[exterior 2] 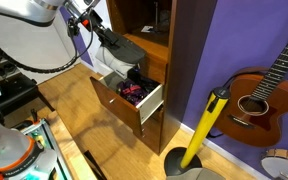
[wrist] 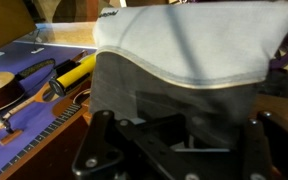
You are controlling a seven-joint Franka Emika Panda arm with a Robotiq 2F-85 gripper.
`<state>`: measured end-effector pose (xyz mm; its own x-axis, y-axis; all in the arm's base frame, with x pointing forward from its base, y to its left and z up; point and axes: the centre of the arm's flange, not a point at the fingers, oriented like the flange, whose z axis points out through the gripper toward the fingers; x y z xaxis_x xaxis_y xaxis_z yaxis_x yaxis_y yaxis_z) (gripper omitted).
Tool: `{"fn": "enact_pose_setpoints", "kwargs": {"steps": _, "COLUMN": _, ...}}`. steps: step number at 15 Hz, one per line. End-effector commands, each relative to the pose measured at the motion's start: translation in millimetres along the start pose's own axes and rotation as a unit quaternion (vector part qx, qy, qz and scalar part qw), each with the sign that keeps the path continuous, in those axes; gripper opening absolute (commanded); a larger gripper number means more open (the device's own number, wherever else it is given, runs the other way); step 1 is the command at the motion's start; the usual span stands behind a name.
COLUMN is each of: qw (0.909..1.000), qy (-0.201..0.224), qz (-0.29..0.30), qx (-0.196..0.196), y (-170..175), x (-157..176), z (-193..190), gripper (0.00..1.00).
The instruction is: Open the second the drawer from the top on the cabinet
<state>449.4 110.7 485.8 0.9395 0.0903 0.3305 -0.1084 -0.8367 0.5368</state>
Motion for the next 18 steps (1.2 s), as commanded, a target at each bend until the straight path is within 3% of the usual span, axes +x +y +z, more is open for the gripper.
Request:
{"fn": "enact_pose_setpoints", "kwargs": {"steps": 1, "qw": 0.9993, "qy": 0.014, "qz": -0.032, "qx": -0.013, "y": 13, "x": 13, "z": -16, "gripper": 0.0}}
{"fn": "enact_pose_setpoints", "kwargs": {"steps": 9, "qw": 0.991, "qy": 0.05, "qz": -0.119, "qx": -0.033, "y": 28, "x": 42, "z": -22, "gripper": 0.0}}
{"fn": "enact_pose_setpoints", "kwargs": {"steps": 14, "qw": 0.9787, "qy": 0.096, "qz": -0.179, "qx": -0.028, "y": 26, "x": 62, "z": 2, "gripper": 0.0}}
{"fn": "enact_pose_setpoints", "kwargs": {"steps": 18, "qw": 0.9633, "qy": 0.155, "qz": -0.219, "qx": -0.008, "y": 20, "x": 79, "z": 15, "gripper": 0.0}}
